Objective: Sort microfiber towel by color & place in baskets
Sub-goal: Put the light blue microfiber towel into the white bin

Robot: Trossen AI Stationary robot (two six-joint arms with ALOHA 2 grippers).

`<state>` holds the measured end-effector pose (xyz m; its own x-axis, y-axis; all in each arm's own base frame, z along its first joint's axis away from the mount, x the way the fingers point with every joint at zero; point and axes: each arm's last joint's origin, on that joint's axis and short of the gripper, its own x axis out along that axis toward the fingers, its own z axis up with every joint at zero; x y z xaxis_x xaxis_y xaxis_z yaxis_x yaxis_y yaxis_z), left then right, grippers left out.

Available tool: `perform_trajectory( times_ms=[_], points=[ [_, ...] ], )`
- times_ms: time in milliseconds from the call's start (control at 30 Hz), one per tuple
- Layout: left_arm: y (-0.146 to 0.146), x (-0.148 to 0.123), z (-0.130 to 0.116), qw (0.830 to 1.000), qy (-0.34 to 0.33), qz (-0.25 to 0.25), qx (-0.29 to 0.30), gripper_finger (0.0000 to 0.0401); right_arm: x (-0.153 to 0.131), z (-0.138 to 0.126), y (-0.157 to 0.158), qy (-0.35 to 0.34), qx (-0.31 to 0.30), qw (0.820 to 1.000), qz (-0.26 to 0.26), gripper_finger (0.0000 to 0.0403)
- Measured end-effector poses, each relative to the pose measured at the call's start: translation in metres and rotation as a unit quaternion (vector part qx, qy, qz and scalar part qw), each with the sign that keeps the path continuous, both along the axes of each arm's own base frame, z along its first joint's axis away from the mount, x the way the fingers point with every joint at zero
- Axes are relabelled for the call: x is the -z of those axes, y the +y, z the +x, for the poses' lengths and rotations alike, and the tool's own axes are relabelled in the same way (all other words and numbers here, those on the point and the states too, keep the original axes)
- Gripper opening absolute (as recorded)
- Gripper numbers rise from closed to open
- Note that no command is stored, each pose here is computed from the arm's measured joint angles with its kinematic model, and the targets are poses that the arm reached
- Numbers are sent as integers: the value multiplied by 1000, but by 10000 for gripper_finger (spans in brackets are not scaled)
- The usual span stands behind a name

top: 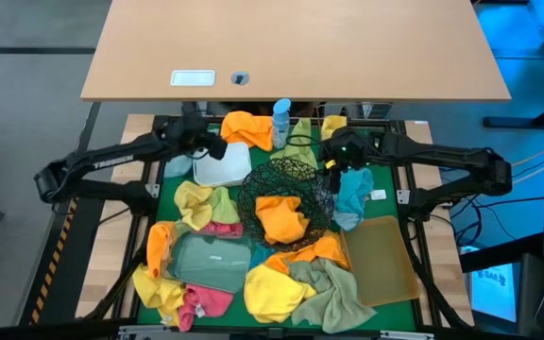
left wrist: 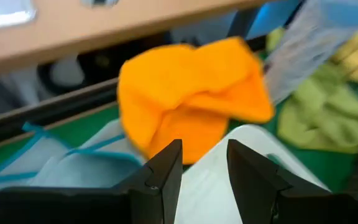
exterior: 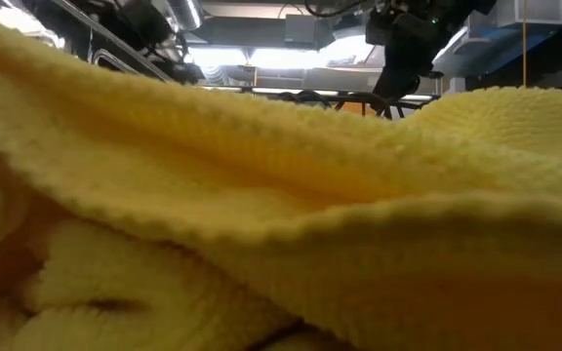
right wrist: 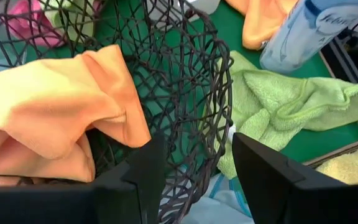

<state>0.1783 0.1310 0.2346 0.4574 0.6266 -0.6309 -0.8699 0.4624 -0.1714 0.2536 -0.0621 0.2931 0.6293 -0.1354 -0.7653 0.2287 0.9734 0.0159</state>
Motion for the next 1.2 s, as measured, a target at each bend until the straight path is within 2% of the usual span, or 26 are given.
perform_trajectory(
  times_ms=[267, 767, 967, 1067, 1200],
  points=[
    [20, 14, 1, 998, 35, -35, -29, 121, 9, 1, 0, -7, 0, 1000, -1, 183],
    [26, 38, 4, 991, 79, -88, -54, 121, 8, 2, 0, -10, 0, 1000, -2, 183],
    [29, 44, 7, 990, 87, -92, -59, 120, 8, 2, 0, -10, -2, 1000, -4, 183],
    [29, 44, 7, 990, 88, -92, -58, 103, 7, 3, -1, -19, -2, 1000, -7, 183],
    [29, 44, 7, 991, 94, -86, -48, 50, 7, 3, -1, -21, -2, 1000, -7, 183]
  ],
)
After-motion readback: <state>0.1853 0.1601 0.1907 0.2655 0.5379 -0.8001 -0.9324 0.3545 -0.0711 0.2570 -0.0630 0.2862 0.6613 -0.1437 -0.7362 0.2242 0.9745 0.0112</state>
